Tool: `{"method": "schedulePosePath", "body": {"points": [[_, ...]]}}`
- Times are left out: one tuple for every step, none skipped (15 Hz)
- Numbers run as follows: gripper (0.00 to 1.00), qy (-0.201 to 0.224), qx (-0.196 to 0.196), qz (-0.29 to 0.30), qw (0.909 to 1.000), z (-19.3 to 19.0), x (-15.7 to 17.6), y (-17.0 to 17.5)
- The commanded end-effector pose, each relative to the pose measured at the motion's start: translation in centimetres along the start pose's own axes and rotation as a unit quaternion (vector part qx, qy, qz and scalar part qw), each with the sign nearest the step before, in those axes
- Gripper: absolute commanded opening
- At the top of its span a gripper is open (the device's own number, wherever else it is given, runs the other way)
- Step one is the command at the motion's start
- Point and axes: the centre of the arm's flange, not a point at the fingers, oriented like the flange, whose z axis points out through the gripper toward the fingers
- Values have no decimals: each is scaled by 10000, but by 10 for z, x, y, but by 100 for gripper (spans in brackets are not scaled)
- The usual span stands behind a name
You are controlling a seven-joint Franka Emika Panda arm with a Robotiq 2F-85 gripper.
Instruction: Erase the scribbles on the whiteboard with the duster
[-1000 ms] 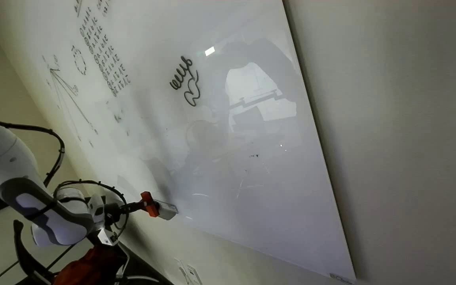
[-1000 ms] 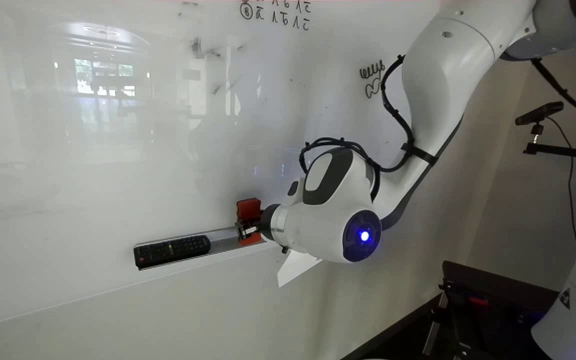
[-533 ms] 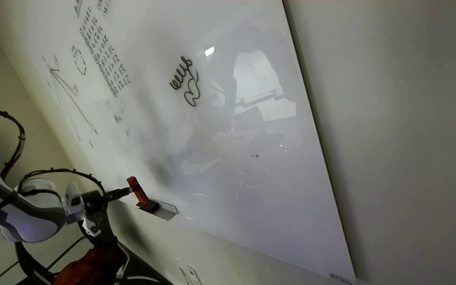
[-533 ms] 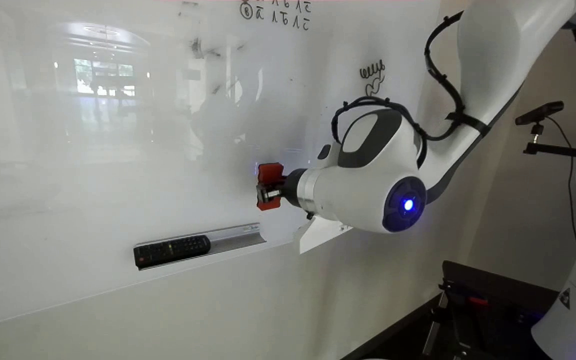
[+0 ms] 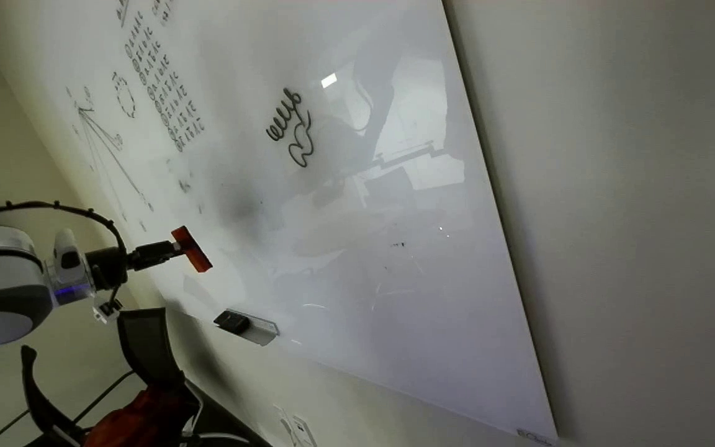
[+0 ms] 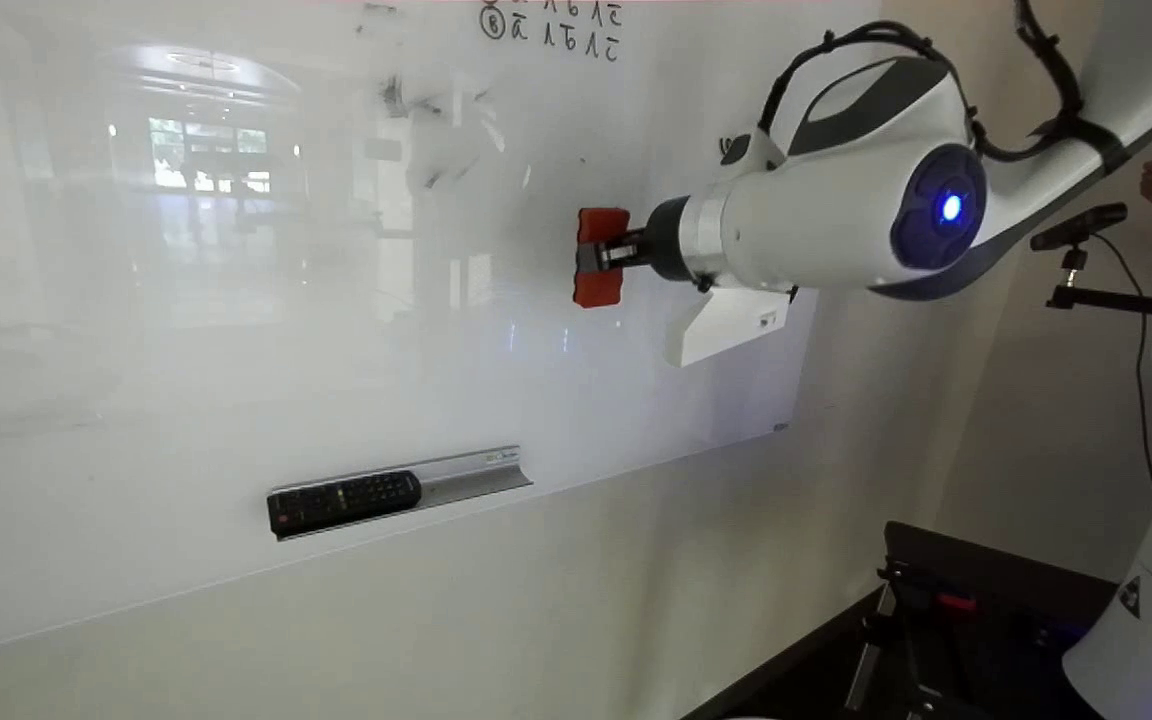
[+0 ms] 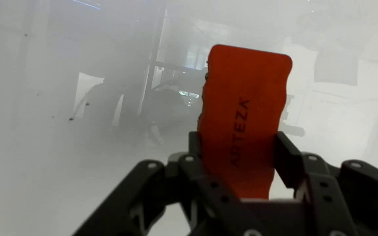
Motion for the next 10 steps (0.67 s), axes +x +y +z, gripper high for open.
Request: {"method": "schedulePosePath", "body": {"points": [[30,-244,138,-401,9988,-18,36,57],[30,-277,126,-503,9983,-18,41,66],[30,-320,118,-561,9978,-18,43,72],[30,-316,7,-530,9981,-21,39,72],[55,-252,51,-430,9987,-8,38,56],[55,-272,19,-449,9986,-9,39,62],[55,-279,11,-451,9986,-11,38,64],[55,-286,13,-460,9985,-12,36,65],[55,-295,18,-472,9984,-12,34,65],[30,-301,19,-479,9984,-12,34,65]]}}
